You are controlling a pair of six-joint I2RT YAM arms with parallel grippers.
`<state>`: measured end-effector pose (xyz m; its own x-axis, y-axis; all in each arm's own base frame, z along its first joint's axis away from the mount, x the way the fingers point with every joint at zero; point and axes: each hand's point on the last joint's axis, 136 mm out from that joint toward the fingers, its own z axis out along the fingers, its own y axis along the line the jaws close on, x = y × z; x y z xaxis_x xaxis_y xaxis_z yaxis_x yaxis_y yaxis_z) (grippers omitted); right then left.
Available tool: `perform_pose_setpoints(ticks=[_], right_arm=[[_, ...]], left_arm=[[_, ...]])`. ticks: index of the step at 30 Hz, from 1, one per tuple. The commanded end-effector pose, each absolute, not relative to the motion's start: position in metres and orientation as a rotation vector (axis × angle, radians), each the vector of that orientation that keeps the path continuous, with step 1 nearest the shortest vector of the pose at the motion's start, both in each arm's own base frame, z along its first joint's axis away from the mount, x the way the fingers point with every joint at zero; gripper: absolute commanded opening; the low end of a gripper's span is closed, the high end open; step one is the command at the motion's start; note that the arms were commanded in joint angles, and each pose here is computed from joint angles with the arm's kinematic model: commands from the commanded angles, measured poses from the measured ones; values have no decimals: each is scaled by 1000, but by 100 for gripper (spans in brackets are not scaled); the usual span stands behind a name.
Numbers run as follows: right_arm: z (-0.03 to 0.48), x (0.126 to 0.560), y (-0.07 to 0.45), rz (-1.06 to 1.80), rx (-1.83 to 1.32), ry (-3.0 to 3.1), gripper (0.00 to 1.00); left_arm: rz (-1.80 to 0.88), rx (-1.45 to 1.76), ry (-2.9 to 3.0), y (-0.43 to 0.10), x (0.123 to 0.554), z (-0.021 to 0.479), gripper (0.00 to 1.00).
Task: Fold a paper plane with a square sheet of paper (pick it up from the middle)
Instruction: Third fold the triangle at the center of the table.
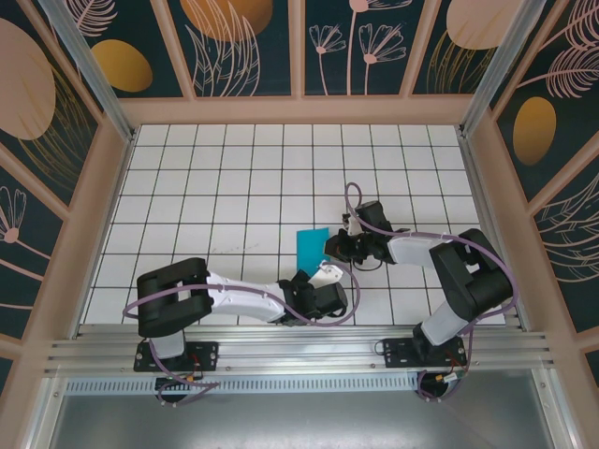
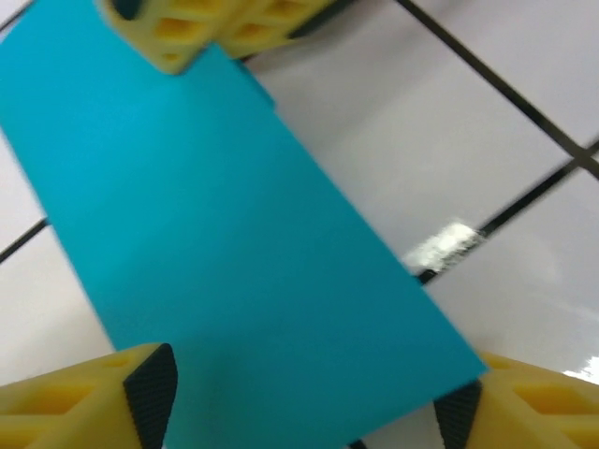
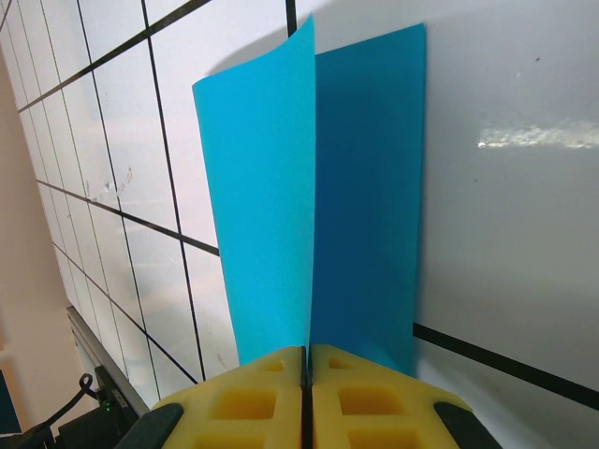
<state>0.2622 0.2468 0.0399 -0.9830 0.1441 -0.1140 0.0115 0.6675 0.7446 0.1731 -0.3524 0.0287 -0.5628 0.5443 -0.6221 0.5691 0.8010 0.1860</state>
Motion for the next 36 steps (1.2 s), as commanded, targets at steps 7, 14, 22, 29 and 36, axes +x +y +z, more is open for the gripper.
perform_pose_setpoints(ticks=[7,14,22,29,36], right_arm=[[33,266,241,1159,161,2746,10],[28,267,239,1124,159,2761,10],[28,267,238,1112,149,2764,11],[37,269,236,1093,106,2743,18],[55,276,228,1051,76,2698,29]], left_arm=[[-23,685,2228,-338,185,53,50],[-85,682,2208,-338,183,67,34],[-137,728,2218,-346,177,63,10],[-366,722,2246,-355,173,68,3],[-672,710,2297,-361,174,69,2]])
